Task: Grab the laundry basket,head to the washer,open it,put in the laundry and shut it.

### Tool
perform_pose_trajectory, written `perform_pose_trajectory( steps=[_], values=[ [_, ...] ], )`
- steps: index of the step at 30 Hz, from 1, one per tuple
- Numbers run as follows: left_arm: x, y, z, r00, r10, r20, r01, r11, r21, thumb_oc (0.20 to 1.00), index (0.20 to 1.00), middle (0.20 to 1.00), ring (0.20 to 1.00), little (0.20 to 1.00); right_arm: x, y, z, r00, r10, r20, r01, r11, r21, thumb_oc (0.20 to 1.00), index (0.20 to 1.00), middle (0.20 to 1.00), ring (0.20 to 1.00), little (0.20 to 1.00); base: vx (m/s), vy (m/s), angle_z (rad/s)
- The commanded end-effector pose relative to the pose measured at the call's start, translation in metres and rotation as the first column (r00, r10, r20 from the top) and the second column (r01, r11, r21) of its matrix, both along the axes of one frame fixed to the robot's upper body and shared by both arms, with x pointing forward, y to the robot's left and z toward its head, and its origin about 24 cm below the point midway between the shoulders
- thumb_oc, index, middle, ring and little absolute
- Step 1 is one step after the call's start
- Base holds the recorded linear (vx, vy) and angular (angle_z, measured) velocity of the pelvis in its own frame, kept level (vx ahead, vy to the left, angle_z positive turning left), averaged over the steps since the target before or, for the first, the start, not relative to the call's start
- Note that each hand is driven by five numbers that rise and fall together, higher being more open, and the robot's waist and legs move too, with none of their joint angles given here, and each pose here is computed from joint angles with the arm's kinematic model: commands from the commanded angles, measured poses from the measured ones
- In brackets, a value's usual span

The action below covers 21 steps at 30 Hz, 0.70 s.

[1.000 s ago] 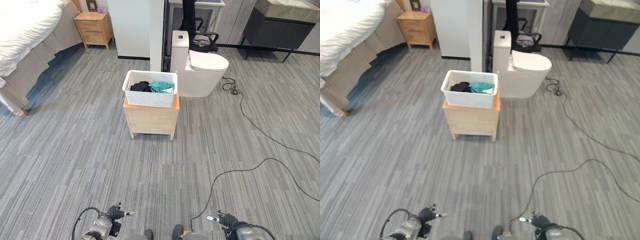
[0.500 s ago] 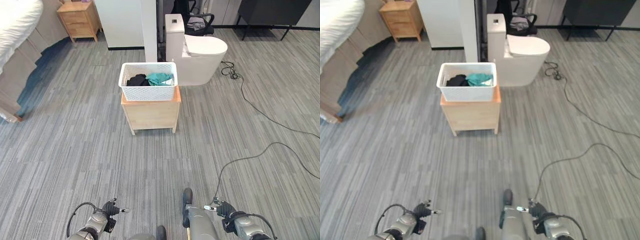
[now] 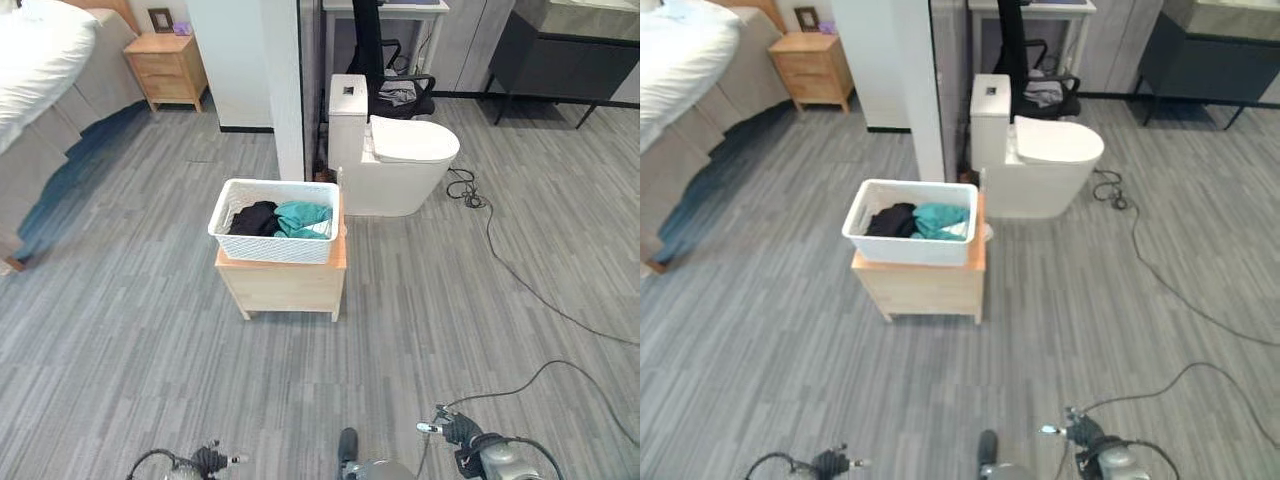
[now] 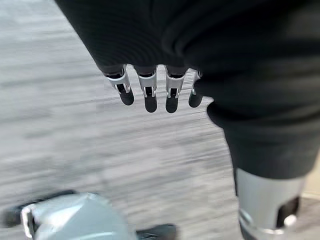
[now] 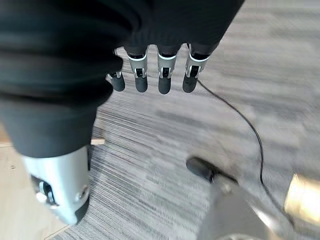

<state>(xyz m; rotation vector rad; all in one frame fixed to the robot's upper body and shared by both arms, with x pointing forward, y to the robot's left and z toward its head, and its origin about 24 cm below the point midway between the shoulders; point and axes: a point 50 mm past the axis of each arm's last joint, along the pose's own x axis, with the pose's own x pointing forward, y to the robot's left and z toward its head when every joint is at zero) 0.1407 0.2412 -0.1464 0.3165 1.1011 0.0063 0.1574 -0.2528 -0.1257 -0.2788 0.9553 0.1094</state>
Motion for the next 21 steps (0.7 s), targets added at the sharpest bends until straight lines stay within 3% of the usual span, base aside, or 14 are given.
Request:
perform_pose_trajectory(
  steps=[1, 5, 10, 15, 21],
  values=[
    [0.037, 0.019, 0.022, 0.993, -0.048, 0.112, 0.04, 0.997, 0.071, 1.0, 1.0, 1.0, 1.0, 1.0, 0.016, -0.017, 0.017, 0.996, 0.042, 0.081, -0.036, 0.997, -0.075, 1.0, 1.0, 1.0, 1.0, 1.0, 0.14, -0.144, -0.06],
    [0.062, 0.011, 0.033, 0.977, -0.131, 0.167, 0.113, 0.987, 0.111, 1.0, 1.0, 1.0, 1.0, 1.0, 0.022, -0.019, 0.035, 0.976, 0.143, 0.164, -0.121, 0.983, -0.137, 1.0, 1.0, 1.0, 1.0, 1.0, 0.23, -0.005, 0.51],
    [0.056, 0.026, 0.035, 0.982, -0.092, 0.166, 0.069, 0.988, 0.139, 1.0, 1.0, 1.0, 1.0, 1.0, 0.032, -0.005, 0.049, 0.903, 0.392, 0.173, -0.343, 0.903, -0.258, 1.0, 1.0, 1.0, 1.0, 1.0, 0.46, 0.267, -0.36],
    [0.058, 0.027, 0.037, 0.978, -0.103, 0.182, 0.076, 0.986, 0.149, 1.0, 1.0, 1.0, 1.0, 1.0, 0.024, -0.002, 0.039, 0.928, 0.337, 0.158, -0.302, 0.93, -0.211, 1.0, 1.0, 1.0, 1.0, 1.0, 0.26, 0.312, -0.08],
    [0.066, 0.038, 0.047, 0.967, -0.136, 0.213, 0.093, 0.976, 0.199, 1.0, 1.0, 1.0, 1.0, 1.0, 0.042, 0.016, 0.043, 0.899, 0.393, 0.193, -0.357, 0.913, -0.197, 1.0, 1.0, 1.0, 1.0, 1.0, 0.14, 0.259, -0.23]
  ],
)
